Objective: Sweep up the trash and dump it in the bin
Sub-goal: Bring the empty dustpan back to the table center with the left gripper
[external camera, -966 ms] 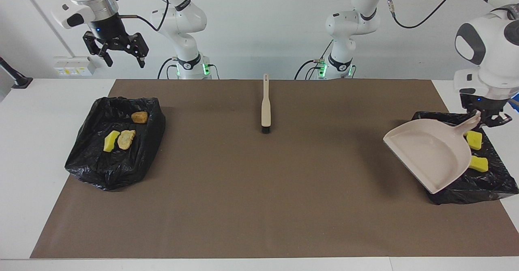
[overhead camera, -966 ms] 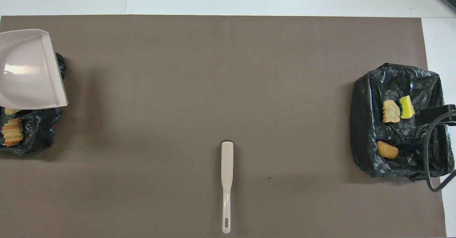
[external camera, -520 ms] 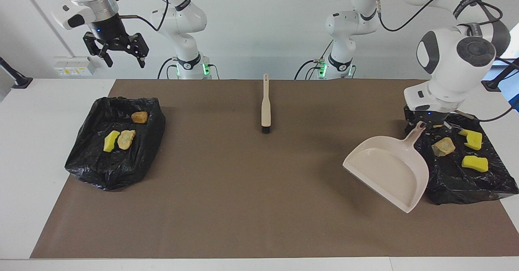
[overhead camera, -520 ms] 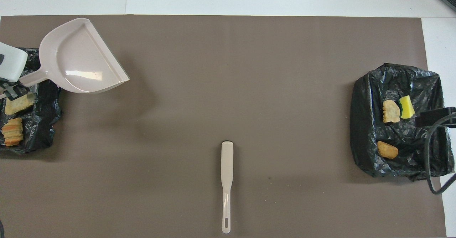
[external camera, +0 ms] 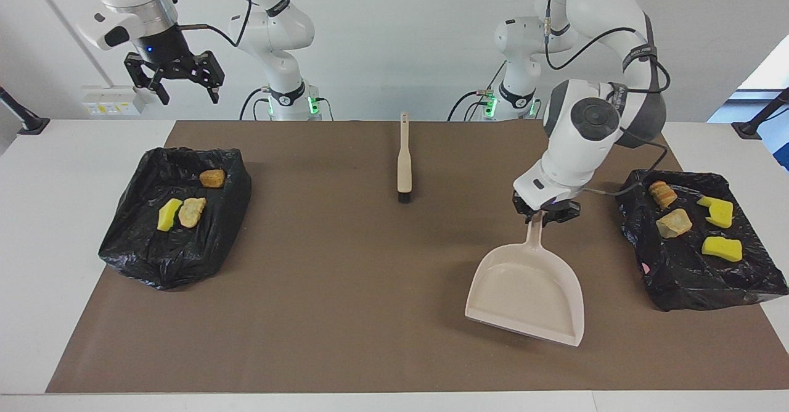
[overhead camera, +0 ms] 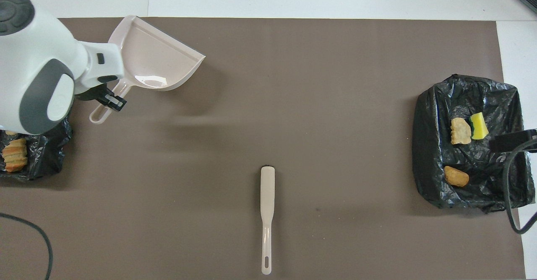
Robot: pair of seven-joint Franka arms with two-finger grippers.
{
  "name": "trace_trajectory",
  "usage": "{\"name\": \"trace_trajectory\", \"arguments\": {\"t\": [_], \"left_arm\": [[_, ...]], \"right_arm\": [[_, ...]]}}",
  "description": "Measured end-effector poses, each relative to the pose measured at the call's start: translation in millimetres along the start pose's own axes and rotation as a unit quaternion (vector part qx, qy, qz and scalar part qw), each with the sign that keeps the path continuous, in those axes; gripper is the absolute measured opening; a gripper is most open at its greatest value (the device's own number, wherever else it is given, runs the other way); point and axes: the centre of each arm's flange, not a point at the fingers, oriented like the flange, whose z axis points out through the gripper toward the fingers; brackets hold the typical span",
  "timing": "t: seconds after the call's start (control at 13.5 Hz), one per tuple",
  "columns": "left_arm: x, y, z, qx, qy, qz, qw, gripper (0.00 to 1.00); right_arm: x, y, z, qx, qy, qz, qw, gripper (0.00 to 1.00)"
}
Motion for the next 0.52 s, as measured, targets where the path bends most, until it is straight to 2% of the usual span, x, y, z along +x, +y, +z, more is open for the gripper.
{"name": "trace_trajectory", "arguments": {"t": [0.22,0.52], "left_arm": [[6,66,12,-0.02,0.012,-0.07,0.997,0.32],[2,127,3,-0.037,0.031,-0.102,0.994,0.32]], "right_arm": [[0,0,0,0.0,0.0,0.0,1.0,1.0],[0,0,0,0.0,0.0,0.0,1.0,1.0]]}}
